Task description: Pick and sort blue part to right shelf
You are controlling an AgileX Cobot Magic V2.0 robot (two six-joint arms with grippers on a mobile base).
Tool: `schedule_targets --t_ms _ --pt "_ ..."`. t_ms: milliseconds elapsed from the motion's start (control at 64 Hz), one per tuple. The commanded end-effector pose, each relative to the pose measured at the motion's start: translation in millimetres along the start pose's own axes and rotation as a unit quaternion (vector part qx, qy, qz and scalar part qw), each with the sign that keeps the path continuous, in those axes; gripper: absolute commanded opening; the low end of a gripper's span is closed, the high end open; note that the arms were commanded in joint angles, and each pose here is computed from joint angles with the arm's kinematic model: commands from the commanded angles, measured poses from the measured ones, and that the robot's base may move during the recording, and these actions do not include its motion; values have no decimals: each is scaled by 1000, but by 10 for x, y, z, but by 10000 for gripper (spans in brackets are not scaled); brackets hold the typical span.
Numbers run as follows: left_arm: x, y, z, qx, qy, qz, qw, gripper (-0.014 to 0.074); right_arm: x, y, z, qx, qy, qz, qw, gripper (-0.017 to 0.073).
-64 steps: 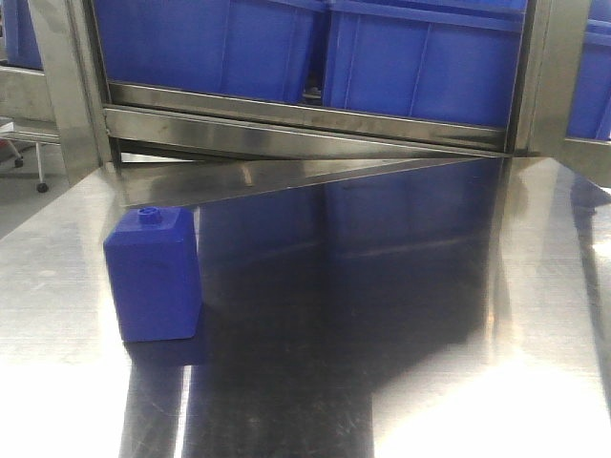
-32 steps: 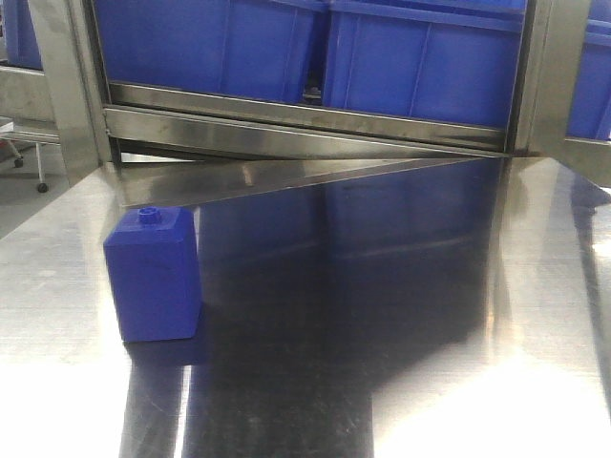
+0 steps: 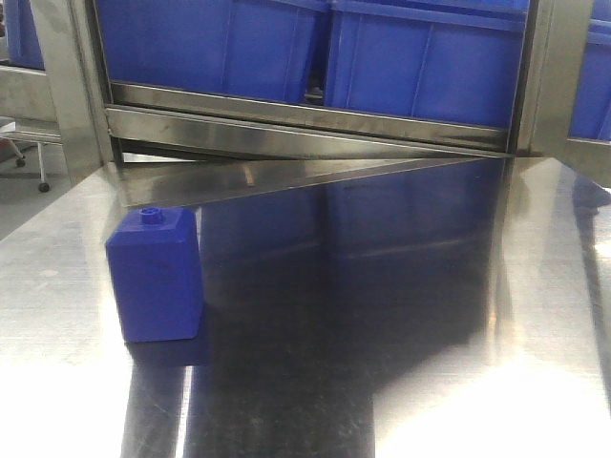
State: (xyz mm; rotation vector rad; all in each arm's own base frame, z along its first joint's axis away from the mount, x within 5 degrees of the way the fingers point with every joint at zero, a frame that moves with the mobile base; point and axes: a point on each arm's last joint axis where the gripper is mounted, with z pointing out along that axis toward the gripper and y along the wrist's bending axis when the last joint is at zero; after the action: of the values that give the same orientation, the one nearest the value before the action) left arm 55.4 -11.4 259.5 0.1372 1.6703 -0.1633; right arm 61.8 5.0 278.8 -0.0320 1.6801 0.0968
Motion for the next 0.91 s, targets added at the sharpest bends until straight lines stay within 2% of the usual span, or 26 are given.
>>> schedule_targets --t_ms 0,156,219,266,328,453,531,640,672,750,812,890 --pt "-242 -27 60 18 -10 0 1000 124 -172 3 -24 2 -55 -7 998 414" --pt "-309 -88 275 49 20 6 999 132 -172 3 -24 2 -55 -7 998 414" --pt "-325 -121 353 61 38 9 997 174 -172 3 -24 2 -55 -7 998 414" --pt "-335 -154 414 73 54 11 996 235 -172 3 -24 2 -55 -7 998 414" --pt "-369 -208 519 89 73 15 993 385 -172 3 -24 2 -55 -7 998 414" --pt "-471 -330 687 119 96 19 988 630 -172 3 -24 2 -55 -7 998 414" --pt "-540 -415 803 134 113 7 985 697 -172 3 -24 2 -55 -7 998 414" --pt "-661 -549 968 153 151 9 976 699 -172 3 -24 2 -55 -7 998 414" --pt "-705 -605 1039 157 176 -5 972 699 -172 3 -24 2 -55 -7 998 414" --pt "-762 -716 1206 143 247 -67 956 699 -172 3 -24 2 -55 -7 998 414" --pt "-794 -788 1337 121 303 -106 939 699 -172 3 -24 2 -55 -7 998 414" --pt "-822 -875 1467 96 363 -136 917 699 -172 3 -24 2 -55 -7 998 414"
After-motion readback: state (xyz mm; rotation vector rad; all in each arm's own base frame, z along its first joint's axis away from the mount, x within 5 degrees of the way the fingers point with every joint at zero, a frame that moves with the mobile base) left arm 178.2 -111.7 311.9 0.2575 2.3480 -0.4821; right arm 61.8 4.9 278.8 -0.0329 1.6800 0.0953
